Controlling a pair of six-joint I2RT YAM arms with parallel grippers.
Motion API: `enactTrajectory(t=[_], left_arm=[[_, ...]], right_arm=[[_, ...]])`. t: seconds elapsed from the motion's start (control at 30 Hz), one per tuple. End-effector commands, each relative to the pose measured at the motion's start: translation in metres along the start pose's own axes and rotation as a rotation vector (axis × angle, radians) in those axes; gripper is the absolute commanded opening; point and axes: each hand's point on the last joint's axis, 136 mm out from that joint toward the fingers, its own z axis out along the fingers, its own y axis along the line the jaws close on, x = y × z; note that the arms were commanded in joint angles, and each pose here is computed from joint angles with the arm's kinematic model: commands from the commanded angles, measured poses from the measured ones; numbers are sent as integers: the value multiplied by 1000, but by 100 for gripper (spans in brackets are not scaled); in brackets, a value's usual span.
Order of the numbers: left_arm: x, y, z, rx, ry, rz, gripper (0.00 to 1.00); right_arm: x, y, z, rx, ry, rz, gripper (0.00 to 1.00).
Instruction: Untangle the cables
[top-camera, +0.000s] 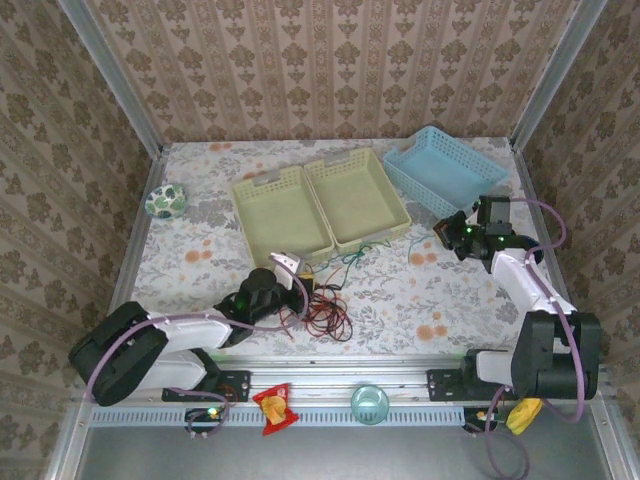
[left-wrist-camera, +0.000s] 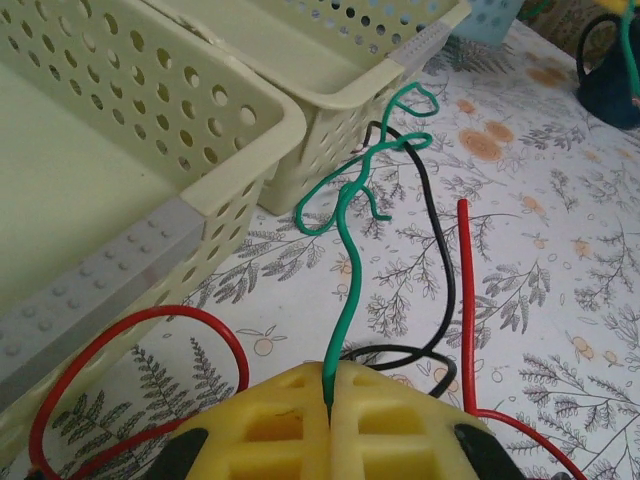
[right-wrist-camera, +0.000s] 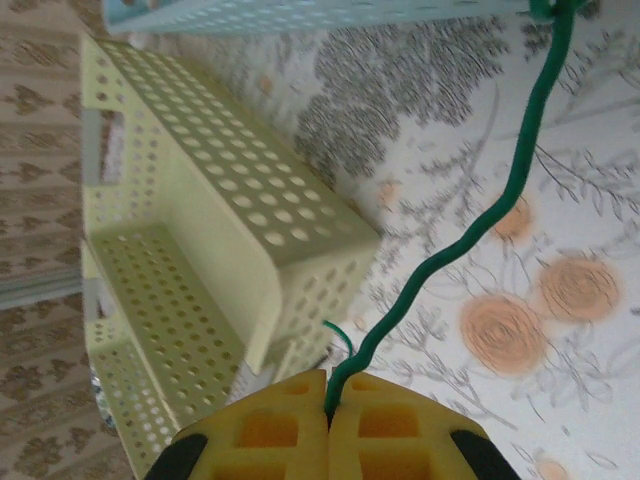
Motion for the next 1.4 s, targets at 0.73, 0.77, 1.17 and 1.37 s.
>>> enactTrajectory(t=[0.73, 0.77, 1.17, 1.37], left_arm=[[-15, -36, 43, 114, 40, 55, 0], [-14, -36, 43, 115, 41, 56, 0], [-20, -36, 45, 108, 17, 52, 0], [-23, -37, 47, 104, 9, 51, 0]], right_arm=[[111, -45, 29, 68, 390, 95, 0], [111, -56, 28, 104, 389, 111, 0], [62, -1, -21, 50, 142, -150, 0], [47, 86, -26, -79, 59, -388, 0]])
